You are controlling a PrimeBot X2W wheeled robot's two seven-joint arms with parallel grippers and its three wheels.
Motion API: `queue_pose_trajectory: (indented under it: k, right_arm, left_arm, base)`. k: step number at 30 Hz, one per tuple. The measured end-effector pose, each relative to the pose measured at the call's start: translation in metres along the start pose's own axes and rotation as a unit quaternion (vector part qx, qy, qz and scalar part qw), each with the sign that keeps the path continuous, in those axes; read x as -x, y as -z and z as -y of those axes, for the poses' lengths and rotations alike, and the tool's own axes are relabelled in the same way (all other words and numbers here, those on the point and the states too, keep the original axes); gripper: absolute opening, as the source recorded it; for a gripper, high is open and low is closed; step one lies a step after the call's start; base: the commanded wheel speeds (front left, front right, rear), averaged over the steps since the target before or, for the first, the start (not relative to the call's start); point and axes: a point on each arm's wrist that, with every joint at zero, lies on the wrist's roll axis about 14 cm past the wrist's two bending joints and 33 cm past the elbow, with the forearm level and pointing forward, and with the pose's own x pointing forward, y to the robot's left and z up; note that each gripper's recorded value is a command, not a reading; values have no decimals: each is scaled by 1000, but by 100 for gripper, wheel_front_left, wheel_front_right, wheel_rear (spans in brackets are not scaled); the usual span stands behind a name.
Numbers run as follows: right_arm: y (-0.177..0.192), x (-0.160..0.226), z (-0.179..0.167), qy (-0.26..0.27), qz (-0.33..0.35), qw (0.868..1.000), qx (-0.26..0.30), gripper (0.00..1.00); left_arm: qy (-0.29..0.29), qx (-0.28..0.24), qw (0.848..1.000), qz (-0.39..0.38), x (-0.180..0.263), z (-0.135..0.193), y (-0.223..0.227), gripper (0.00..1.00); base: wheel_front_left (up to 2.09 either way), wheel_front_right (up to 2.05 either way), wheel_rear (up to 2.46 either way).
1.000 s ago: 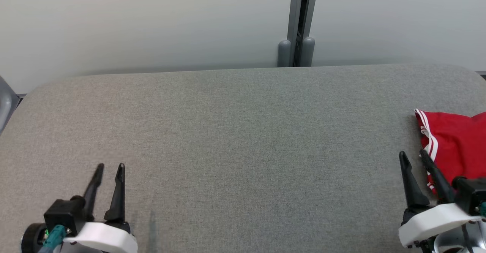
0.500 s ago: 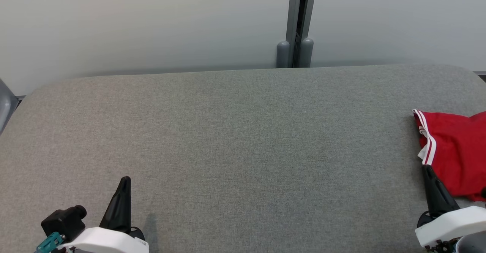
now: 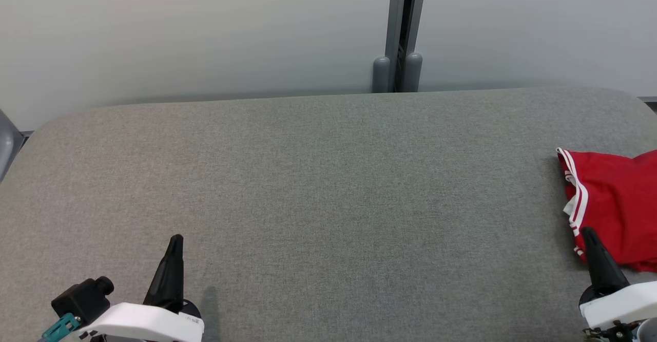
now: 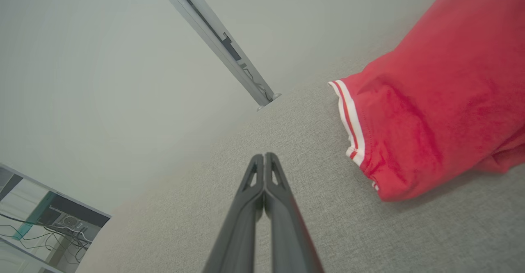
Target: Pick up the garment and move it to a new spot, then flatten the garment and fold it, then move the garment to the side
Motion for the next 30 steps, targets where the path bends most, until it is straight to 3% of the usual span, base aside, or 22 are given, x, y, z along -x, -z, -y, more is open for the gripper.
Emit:
queue_pose_trajectory:
  k: [13,30]
  right_arm:
    - [-7,0,6,0,5,996,-91,0]
    - [-13,3,16,-1,10,981,-193,0]
  left_arm:
    - [7,88,996,-2,-2,8,4,0]
    - [16,185,983,1,-6,17,4,0]
  base:
    - [0,0,0]
    - [0,0,0]
